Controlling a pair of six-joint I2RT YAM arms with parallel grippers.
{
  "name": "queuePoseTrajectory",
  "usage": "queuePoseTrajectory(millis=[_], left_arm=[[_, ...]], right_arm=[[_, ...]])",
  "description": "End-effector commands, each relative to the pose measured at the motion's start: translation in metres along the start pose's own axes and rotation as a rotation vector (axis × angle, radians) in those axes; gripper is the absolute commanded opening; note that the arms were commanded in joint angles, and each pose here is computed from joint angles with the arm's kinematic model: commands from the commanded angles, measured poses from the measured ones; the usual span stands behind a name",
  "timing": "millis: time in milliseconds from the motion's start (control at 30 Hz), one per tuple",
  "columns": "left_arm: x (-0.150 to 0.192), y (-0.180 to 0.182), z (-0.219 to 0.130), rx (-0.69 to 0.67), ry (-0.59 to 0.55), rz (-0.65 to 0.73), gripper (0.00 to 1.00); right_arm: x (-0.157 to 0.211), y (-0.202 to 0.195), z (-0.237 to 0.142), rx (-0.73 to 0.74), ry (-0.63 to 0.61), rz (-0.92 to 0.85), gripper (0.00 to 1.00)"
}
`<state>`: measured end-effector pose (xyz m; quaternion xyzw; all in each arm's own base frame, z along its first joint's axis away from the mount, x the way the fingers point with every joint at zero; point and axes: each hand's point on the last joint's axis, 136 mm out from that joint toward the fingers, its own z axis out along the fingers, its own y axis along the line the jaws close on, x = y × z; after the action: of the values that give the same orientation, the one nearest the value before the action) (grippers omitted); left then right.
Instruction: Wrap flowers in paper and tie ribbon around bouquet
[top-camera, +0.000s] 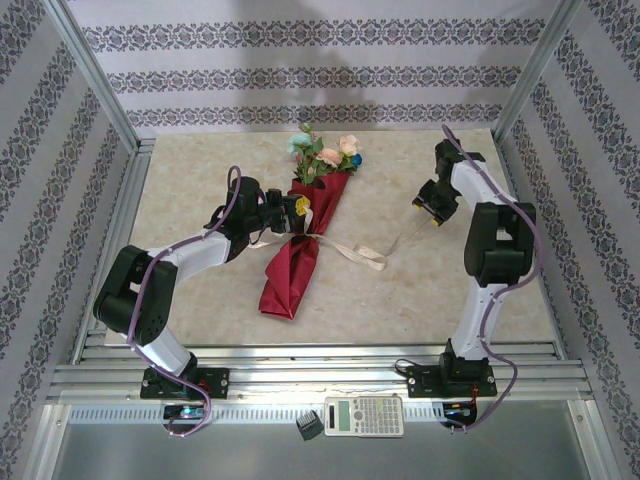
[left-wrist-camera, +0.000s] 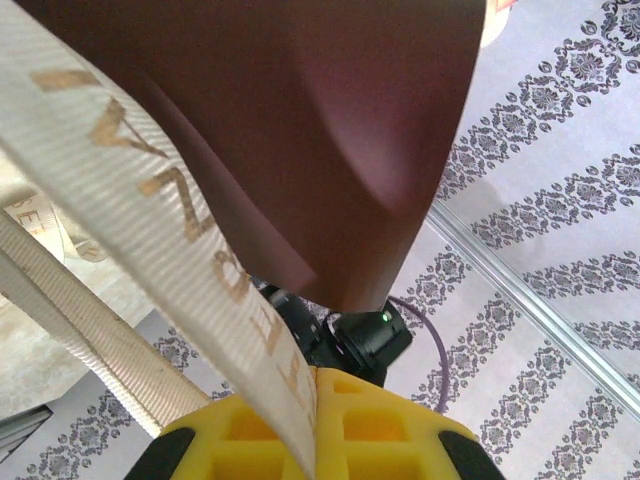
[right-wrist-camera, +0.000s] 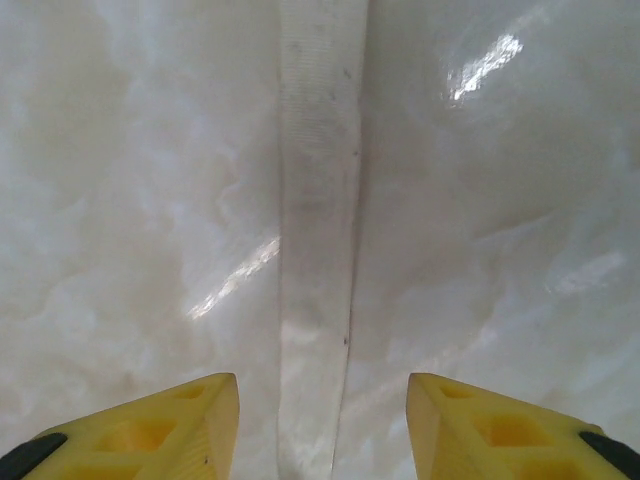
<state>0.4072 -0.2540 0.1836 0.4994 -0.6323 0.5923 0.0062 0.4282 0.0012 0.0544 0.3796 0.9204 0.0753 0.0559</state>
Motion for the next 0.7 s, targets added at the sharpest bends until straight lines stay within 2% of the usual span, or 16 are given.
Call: queuePoseTrajectory(millis=[0, 100, 267, 467, 633, 667], left_arm=[[0.015, -0.018, 0.003, 0.046, 0.042, -0.031, 0.00], [0.016, -0.019, 0.003, 0.047, 0.044, -0.029, 0.00], [0.016, -0.020, 0.004, 0.048, 0.045, -0.030, 0.00], [0.015, -0.019, 0.005, 0.048, 0.048, -0.035, 0.00], [0.014, -0.018, 0.007, 0.047, 0.051, -0.039, 0.00], [0.014, -0.018, 0.007, 0.047, 0.052, -0.039, 0.00]], right_arm=[[0.009, -0.006, 0.018, 0.060, 0.060, -0.002, 0.46], [0.015, -0.006, 0.033, 0.069, 0.088, 0.025, 0.43], [0.025, -0.003, 0.050, 0.061, 0.128, 0.066, 0.31], [0.026, 0.004, 0.046, 0.042, 0.108, 0.064, 0.01], [0.021, 0.016, 0.008, -0.012, 0.005, 0.030, 0.00], [0.023, 0.017, 0.004, -0.017, 0.001, 0.024, 0.04]])
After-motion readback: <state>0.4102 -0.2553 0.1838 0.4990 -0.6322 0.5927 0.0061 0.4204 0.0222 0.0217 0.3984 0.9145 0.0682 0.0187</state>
